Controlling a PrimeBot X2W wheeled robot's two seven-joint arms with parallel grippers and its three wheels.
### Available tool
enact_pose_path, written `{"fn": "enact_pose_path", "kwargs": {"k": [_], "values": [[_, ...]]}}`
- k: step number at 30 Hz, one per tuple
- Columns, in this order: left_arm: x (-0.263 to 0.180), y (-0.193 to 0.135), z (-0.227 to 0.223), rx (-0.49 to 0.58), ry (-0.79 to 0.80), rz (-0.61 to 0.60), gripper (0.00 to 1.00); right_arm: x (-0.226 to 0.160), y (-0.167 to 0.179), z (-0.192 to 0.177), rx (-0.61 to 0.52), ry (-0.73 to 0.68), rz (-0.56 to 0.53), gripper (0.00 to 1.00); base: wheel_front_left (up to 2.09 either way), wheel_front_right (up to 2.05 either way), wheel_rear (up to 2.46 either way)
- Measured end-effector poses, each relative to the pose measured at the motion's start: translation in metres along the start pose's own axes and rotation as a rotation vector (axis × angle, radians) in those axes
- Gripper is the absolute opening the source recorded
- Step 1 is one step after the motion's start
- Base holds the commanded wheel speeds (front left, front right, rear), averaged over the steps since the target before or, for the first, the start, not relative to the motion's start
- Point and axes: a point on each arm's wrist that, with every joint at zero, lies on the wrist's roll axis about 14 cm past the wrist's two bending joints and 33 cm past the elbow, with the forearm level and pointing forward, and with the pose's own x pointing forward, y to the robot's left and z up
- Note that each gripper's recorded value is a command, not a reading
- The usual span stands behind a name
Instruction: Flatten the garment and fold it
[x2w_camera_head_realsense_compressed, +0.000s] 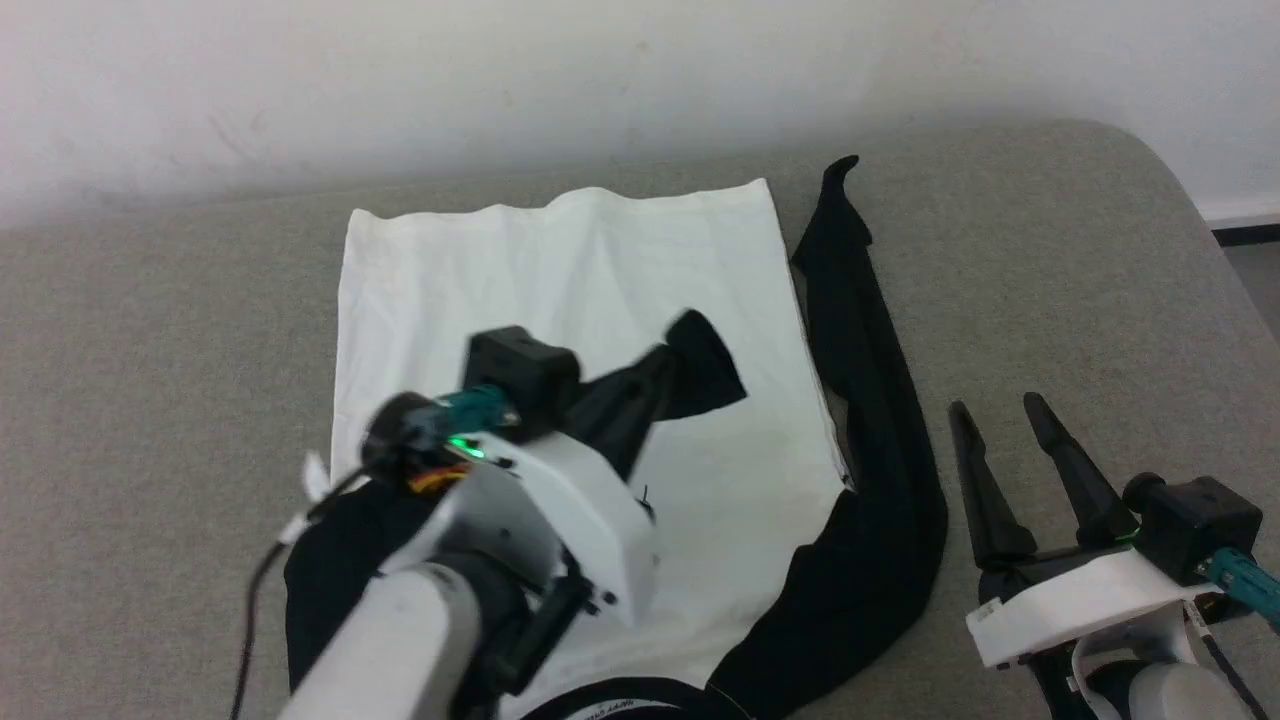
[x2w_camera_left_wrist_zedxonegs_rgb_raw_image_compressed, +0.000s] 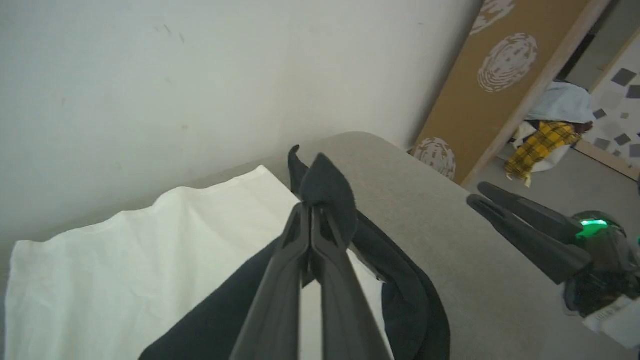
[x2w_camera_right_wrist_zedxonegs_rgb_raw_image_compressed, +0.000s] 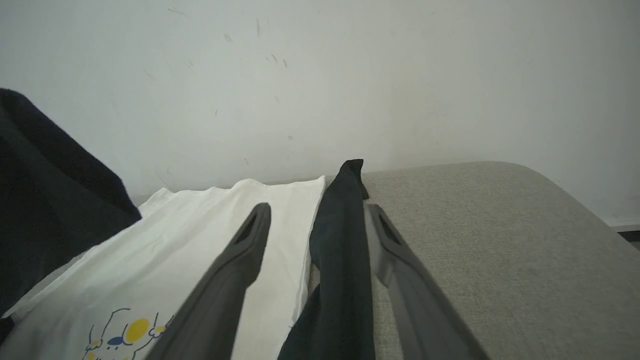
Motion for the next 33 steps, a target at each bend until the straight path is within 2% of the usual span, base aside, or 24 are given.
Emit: {"fn": "enact_pose_path", "kwargs": {"k": [3, 9, 13, 19, 20, 21, 22, 25, 28, 30, 33], "values": [[0.015, -0.037, -0.03, -0.012, 0.085, -0.112, 0.0, -0.002, -0.003, -0.001, -0.002, 0.005, -0.011, 1.0, 0.0, 0.0, 0.0], [0.027, -0.082, -0.094, 0.006, 0.269, -0.255, 0.0, -0.005, -0.011, -0.005, 0.004, 0.019, -0.037, 1.0, 0.0, 0.0, 0.0], [0.027, -0.094, -0.136, 0.053, 0.386, -0.306, 0.0, -0.007, -0.016, -0.01, 0.005, 0.032, -0.053, 1.0, 0.0, 0.0, 0.0], [0.02, -0.107, -0.183, 0.047, 0.528, -0.366, 0.0, -0.007, -0.02, -0.019, 0.01, 0.056, -0.067, 1.0, 0.0, 0.0, 0.0], [0.019, -0.106, -0.189, 0.048, 0.547, -0.371, 0.33, -0.007, -0.02, -0.019, 0.01, 0.057, -0.068, 1.0, 0.0, 0.0, 0.0], [0.019, -0.105, -0.193, 0.044, 0.561, -0.372, 0.95, -0.006, -0.02, -0.02, 0.01, 0.059, -0.067, 1.0, 0.0, 0.0, 0.0], [0.019, -0.105, -0.196, 0.032, 0.571, -0.371, 1.0, -0.005, -0.02, -0.02, 0.01, 0.059, -0.066, 1.0, 0.0, 0.0, 0.0], [0.024, -0.103, -0.188, -0.054, 0.541, -0.362, 1.0, -0.003, -0.019, -0.021, 0.006, 0.064, -0.062, 1.0, 0.0, 0.0, 0.0], [0.039, -0.086, -0.156, -0.148, 0.405, -0.291, 1.0, -0.001, -0.015, -0.024, 0.002, 0.077, -0.048, 1.0, 0.0, 0.0, 0.0], [0.047, -0.064, -0.133, -0.183, 0.302, -0.212, 1.0, 0.002, -0.011, -0.026, -0.009, 0.085, -0.033, 1.0, 0.0, 0.0, 0.0], [0.049, -0.014, -0.102, -0.199, 0.151, -0.054, 1.0, 0.01, -0.005, -0.024, -0.027, 0.089, -0.01, 1.0, 0.0, 0.0, 0.0]]}}
